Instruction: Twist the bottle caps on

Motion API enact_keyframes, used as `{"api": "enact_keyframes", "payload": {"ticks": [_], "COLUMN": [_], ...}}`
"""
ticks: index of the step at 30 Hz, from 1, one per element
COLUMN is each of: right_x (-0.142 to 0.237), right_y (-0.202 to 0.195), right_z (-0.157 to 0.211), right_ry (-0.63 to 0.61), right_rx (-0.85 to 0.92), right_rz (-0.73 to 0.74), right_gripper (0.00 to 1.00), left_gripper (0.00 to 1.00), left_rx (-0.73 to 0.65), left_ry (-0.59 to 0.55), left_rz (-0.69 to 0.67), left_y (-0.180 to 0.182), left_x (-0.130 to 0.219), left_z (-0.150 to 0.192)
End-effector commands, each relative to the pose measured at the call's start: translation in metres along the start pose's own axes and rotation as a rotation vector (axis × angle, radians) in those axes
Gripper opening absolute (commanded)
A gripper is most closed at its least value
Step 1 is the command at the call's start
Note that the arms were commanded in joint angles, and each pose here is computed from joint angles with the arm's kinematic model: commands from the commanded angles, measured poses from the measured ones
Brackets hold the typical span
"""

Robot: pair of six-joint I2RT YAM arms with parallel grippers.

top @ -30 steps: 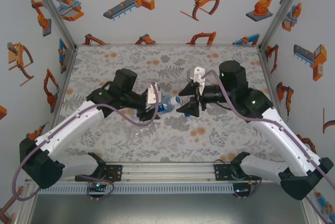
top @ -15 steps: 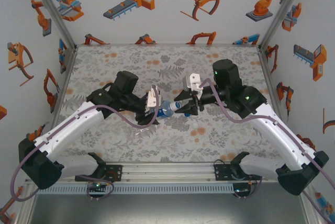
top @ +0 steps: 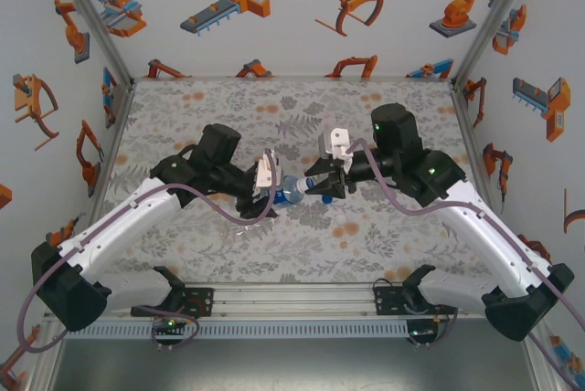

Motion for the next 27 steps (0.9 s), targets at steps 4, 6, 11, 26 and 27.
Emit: {"api": "enact_keyframes", "payload": {"ticks": [4, 6, 11, 26, 27], "right_x": [-0.003, -0.003, -0.005, -0.006, -0.007], "right_y": [0.0, 0.0, -0.003, -0.038, -0.039], "right_z": [0.001, 0.001, 0.004, 0.073, 0.077], "right_ry": [-0.006, -0.008, 0.009, 0.03, 0.01], "right_rx": [0.021, 0.017, -0.09, -1.571, -1.636], "right_rz": [-0.01, -0.017, -0.007, 0.66, 0.679], "right_gripper": [0.37, 0.32, 0.12, 0.0, 0.0], "left_gripper": [0.0, 0.0, 0.0, 0.0, 0.0], "left_rx": [-0.052, -0.049, -0.051, -0.039, -0.037], "left_ry": [-0.044, -0.041, -0.037, 0.043, 0.048], "left_rz": [0.019, 0.019, 0.017, -0.29, -0.303], "left_y": [-0.007, -0.006, -0.003, 0.048, 0.051], "left_x": [0.009, 0.008, 0.006, -0.011, -0.012], "left_z": [-0.016, -0.015, -0.015, -0.01, -0.009]}}
Point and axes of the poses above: each hand's point on the last joint's axis, 136 mm out from that joint toward the fingers, its own x axis back along the fingers, its own y axis along the line the jaws close on, z = x × y, the point moved 8 cm from there along x, back along the fingers, and after that the axes turned 5 degrees about x, right-handed, at the moved point
